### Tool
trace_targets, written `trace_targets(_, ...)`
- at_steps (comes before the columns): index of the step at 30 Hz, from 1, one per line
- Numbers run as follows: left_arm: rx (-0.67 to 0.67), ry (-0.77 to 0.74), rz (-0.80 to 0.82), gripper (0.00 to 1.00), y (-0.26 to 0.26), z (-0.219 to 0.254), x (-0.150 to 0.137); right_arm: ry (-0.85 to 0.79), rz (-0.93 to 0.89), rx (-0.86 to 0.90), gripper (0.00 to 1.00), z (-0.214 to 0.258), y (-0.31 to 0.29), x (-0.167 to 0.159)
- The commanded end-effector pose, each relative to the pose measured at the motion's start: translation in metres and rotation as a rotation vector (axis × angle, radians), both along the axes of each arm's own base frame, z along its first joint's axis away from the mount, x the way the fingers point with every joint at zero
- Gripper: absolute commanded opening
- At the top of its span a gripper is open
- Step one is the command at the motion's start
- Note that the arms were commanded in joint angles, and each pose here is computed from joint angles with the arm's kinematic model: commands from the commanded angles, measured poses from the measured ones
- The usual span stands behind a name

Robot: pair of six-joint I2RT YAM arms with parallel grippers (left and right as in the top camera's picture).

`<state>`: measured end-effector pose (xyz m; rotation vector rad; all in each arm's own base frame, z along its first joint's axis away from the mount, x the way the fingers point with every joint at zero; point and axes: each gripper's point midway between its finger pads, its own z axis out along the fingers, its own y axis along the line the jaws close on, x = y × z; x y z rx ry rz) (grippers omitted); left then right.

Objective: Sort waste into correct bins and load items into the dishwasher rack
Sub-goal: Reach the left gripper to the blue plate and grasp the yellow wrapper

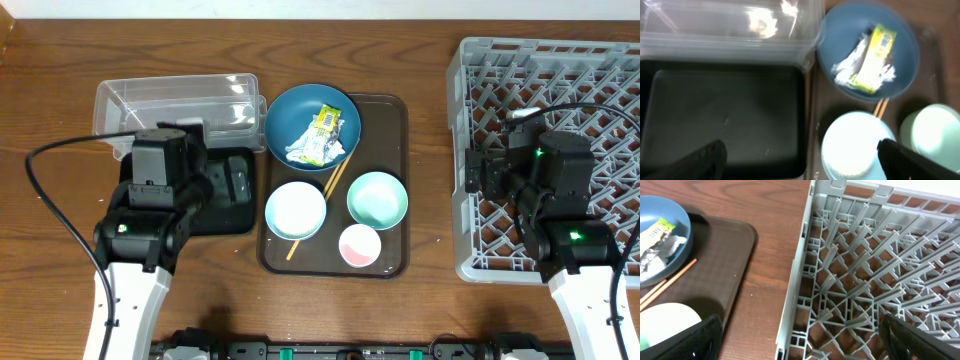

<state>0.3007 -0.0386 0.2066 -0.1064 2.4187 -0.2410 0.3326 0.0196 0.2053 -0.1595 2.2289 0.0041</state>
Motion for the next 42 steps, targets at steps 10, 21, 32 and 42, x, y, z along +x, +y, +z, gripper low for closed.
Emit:
trace_targets(10,-0.039,-0.067,-0.157,0.98,-0.048,0.01,0.085,-0.031,-0.012,0.032,0.99,0.014,0.001,0.003)
trace_targets(21,0.024,0.053,-0.366,0.91,-0.121,-0.071,0.124,-0.028,-0.012,0.032,0.99,0.013,0.001,0.002)
trace_targets(32,0.067,0.159,-0.417,0.84,-0.152,-0.153,0.131,-0.021,-0.012,0.031,0.99,0.012,0.001,0.001)
trace_targets(42,0.089,0.191,-0.405,0.38,-0.147,-0.167,0.129,-0.02,-0.012,0.031,0.99,0.011,0.001,0.001)
